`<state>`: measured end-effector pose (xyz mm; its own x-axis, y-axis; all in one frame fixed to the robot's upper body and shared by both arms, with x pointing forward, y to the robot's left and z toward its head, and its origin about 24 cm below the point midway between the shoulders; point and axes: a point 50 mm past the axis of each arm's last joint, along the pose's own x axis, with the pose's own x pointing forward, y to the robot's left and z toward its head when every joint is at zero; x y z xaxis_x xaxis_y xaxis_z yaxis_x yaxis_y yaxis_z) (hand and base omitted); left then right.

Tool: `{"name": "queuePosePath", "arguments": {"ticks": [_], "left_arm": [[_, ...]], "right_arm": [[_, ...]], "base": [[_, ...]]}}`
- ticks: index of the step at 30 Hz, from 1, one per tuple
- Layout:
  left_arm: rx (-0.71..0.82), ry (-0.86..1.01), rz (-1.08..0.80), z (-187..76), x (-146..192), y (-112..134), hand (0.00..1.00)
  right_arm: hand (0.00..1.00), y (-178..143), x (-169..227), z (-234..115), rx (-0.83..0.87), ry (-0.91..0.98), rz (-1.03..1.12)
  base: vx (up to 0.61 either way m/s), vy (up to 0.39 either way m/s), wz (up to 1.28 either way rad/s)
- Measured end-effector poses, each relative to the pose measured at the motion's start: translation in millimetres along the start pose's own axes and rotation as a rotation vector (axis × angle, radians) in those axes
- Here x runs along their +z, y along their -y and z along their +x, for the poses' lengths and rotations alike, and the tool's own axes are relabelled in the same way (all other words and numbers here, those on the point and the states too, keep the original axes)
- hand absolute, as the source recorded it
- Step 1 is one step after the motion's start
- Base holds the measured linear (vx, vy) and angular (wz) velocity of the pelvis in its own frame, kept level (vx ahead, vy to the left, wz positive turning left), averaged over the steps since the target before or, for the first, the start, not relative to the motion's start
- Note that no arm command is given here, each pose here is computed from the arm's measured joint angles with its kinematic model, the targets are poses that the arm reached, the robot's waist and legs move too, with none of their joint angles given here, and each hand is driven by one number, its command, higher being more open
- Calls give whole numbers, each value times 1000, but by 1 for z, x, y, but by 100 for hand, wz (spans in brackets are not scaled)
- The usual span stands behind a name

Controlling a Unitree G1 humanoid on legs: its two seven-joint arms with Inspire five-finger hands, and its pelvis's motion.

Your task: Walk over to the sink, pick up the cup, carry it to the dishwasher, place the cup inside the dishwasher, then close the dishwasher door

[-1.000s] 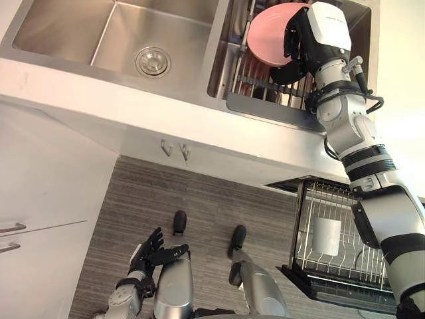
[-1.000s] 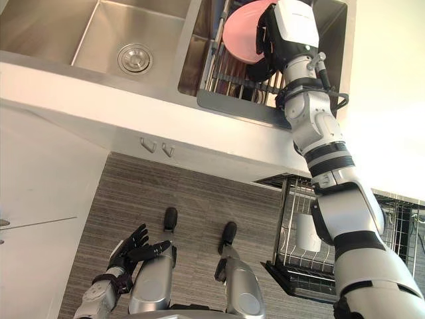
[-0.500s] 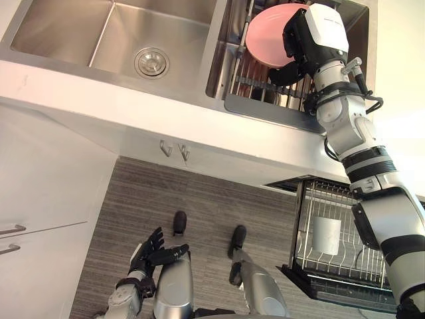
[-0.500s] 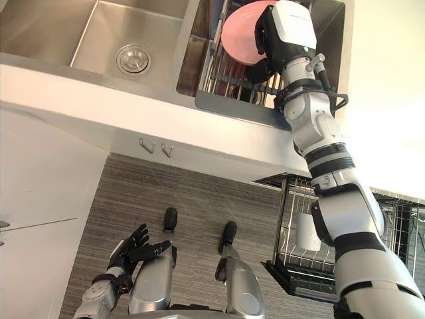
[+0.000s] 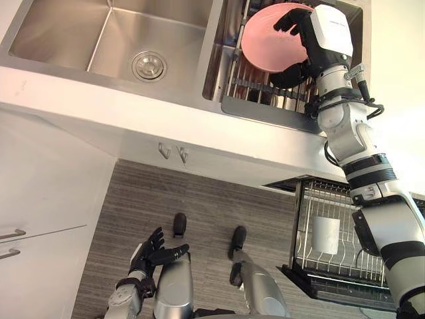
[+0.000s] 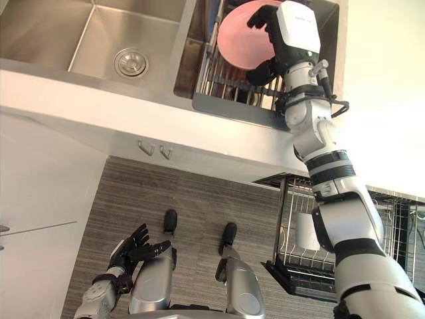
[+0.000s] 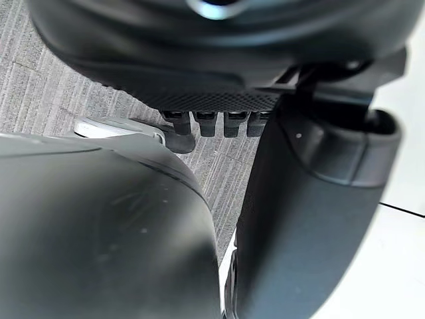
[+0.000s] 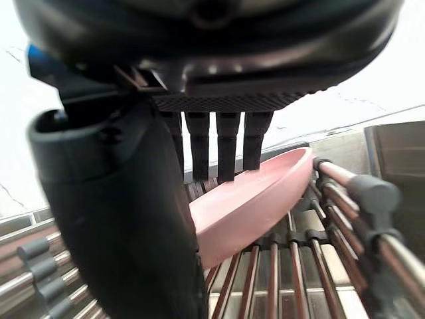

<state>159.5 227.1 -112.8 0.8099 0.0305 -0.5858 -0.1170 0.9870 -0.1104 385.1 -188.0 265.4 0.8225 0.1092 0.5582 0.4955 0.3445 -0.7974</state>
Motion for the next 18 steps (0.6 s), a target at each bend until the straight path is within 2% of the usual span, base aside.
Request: {"name": "queuePosePath", "arguments": {"ticks": [7, 18], "left_arm": [[3, -29, 1, -2, -6, -1, 100], [-1, -35, 12, -2, -7, -1, 100]], "right_arm": [[100, -17, -5, -12, 45, -22, -4], [100, -22, -7, -22, -66, -23, -74]], "base": [[0, 0, 0], [0, 0, 0]]}}
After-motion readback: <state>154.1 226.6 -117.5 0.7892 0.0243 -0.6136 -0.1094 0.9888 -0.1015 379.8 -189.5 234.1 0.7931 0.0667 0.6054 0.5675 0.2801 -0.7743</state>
